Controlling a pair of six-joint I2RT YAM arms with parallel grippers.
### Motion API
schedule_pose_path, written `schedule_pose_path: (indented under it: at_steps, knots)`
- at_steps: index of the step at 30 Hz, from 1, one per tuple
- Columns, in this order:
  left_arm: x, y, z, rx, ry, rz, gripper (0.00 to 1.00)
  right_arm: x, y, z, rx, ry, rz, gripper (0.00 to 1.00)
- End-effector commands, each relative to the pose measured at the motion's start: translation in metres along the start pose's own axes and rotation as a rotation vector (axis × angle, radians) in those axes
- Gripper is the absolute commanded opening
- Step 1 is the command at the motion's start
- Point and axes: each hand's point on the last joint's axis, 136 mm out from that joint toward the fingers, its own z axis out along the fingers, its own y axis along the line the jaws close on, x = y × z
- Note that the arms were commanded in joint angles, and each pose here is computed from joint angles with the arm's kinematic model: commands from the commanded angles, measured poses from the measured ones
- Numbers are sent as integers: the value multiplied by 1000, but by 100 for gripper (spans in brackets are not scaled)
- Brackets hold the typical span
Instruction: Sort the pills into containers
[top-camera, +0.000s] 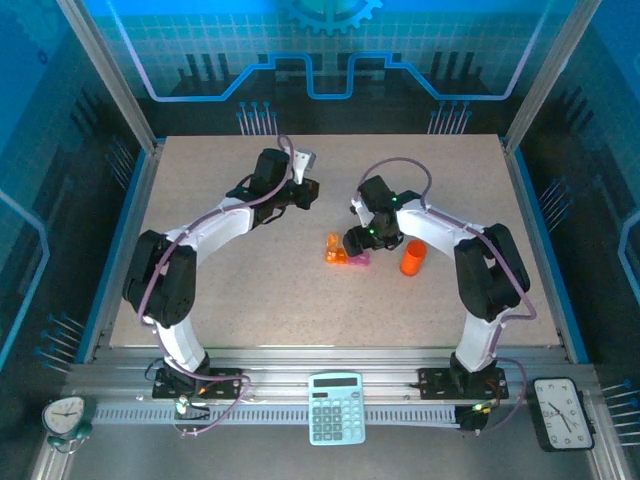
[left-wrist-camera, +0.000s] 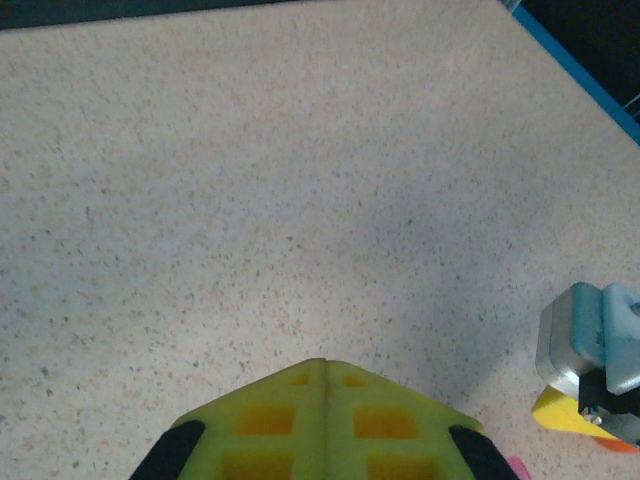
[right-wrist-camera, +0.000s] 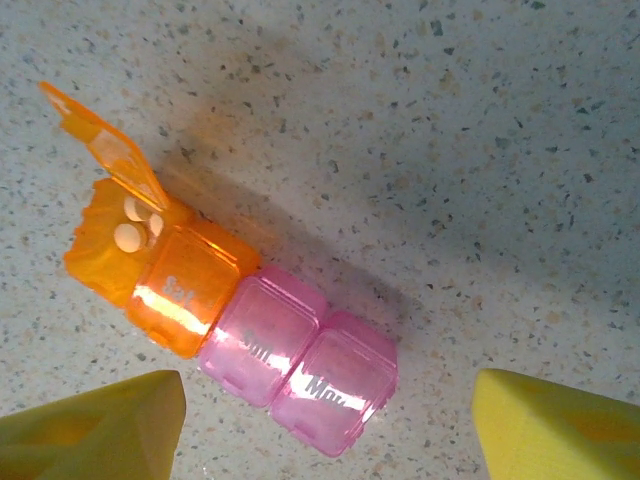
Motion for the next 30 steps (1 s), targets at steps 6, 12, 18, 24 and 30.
schedule_pose_path:
  at_steps: [6,12,18,24,30]
  knots:
    - [17,-2,13,41,120,-45,0,2,2,13,2,32,-15,75]
    - [31,-4,24,60,193,-80,0,8,-2,25,16,57,-8,75]
    - [48,-12,34,78,261,-85,0,12,-7,33,33,69,-3,74]
    - [69,-21,46,83,344,-73,0,15,-8,37,33,78,4,73]
    - [86,-28,55,91,420,-73,0,17,-8,40,29,81,11,73]
